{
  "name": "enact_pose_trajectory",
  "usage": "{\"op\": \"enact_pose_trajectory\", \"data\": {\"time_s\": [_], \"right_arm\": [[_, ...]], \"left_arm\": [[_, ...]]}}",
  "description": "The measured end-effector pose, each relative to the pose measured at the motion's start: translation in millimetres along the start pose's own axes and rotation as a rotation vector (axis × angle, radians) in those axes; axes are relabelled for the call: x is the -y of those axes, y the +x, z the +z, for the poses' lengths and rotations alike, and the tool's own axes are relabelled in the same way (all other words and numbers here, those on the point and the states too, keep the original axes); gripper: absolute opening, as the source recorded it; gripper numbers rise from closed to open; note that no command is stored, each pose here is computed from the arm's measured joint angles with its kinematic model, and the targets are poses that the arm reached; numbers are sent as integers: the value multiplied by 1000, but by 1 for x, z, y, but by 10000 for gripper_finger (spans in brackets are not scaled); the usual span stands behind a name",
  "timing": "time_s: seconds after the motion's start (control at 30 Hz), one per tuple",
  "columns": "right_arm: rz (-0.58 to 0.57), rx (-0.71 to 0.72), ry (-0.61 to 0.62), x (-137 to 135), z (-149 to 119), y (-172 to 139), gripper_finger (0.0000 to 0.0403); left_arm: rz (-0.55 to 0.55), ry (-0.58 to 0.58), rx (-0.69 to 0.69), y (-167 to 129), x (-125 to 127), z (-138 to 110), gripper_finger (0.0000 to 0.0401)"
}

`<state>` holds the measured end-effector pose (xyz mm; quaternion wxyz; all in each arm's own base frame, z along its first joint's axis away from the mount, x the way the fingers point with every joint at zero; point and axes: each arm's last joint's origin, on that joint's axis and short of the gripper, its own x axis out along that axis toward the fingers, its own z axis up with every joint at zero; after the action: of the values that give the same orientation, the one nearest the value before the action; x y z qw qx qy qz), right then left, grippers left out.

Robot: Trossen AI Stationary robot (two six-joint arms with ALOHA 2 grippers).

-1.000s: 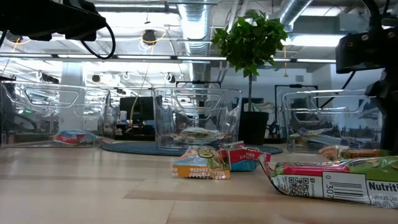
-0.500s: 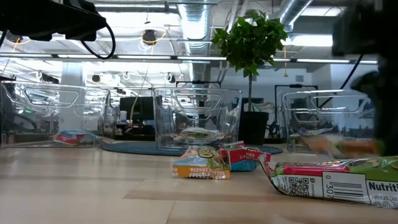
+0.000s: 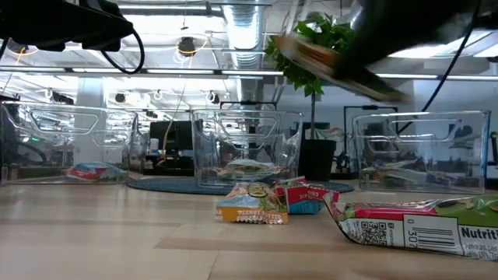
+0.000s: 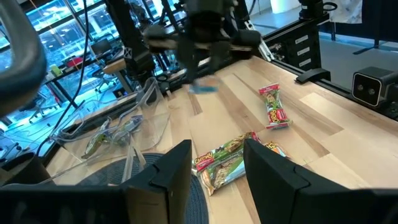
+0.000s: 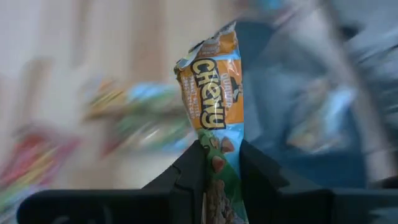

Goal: Pick and place Granola Bars by type
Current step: Put the yellow granola bar into the middle transparent bin

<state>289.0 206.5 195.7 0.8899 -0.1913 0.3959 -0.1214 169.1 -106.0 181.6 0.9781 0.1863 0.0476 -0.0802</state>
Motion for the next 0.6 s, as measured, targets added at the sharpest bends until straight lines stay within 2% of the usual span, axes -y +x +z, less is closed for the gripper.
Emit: {"op": "enact_pose_trajectory", "data": {"time_s": [0.17,0.4,0.5,0.6], "right_arm": [[-151,24,-22,39,34,18,69],[-309,-32,153,120,63,58,69],[-297,-59,274,156,68,74,69],[-207,-79,428,189,66,92,69]], "left_arm": [[0,0,0,0,0,0,142],[-1,2,-3,0,0,0,142],[-4,7,-12,0,0,-1,142],[-4,8,-14,0,0,-1,142]]}}
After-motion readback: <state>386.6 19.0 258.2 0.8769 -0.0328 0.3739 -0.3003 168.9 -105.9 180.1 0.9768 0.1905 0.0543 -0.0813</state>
